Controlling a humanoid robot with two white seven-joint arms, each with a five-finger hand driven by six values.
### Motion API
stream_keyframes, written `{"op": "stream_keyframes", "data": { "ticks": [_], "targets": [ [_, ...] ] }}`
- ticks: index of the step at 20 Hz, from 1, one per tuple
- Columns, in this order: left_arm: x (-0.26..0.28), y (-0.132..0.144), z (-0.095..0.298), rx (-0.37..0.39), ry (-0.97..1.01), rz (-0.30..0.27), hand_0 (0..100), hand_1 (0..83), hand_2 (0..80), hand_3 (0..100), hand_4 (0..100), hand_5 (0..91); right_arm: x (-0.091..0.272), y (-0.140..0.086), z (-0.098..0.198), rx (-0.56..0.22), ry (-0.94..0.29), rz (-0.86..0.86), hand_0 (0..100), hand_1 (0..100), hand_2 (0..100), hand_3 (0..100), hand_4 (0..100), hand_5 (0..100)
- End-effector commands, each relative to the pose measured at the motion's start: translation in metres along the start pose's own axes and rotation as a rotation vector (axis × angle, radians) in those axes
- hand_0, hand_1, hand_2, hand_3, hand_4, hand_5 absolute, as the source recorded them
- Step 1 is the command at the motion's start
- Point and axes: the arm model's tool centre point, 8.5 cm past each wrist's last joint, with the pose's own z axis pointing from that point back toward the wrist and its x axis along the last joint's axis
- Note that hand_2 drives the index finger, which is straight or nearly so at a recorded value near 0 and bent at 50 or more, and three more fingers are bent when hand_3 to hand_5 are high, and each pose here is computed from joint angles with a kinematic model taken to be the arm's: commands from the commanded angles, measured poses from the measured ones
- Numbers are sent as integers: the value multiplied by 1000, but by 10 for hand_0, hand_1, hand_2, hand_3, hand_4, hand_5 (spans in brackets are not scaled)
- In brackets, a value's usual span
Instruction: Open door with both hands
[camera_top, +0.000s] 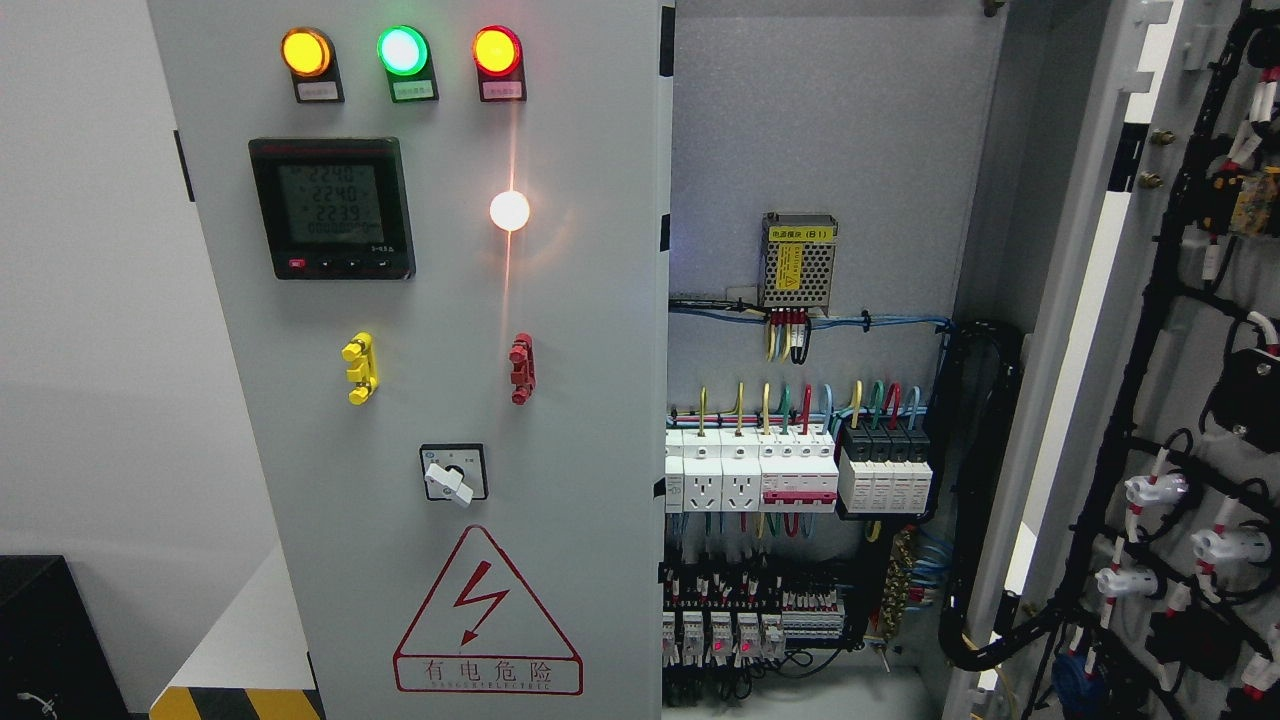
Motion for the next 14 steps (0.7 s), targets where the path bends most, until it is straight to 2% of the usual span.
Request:
{"op": "stream_keyframes", "data": {
  "ticks": [1,5,7,10,14],
  "targets": [
    [-97,82,33,369,166,123,0,0,0,0,0,0,0,1,0,2,0,2,0,0,0,0,0,0],
    [-162,90,50,503,293,189,0,0,0,0,0,0,0,1,0,2,0,2,0,0,0,0,0,0],
    [-195,83,56,558,365,223,0,0,0,0,0,0,0,1,0,2,0,2,0,0,0,0,0,0],
    [-231,72,66,604,457,204,0,0,0,0,0,0,0,1,0,2,0,2,0,0,0,0,0,0],
    [-264,51,78,627,561,195,0,0,0,0,0,0,0,1,0,2,0,2,0,0,0,0,0,0]
  ]
}}
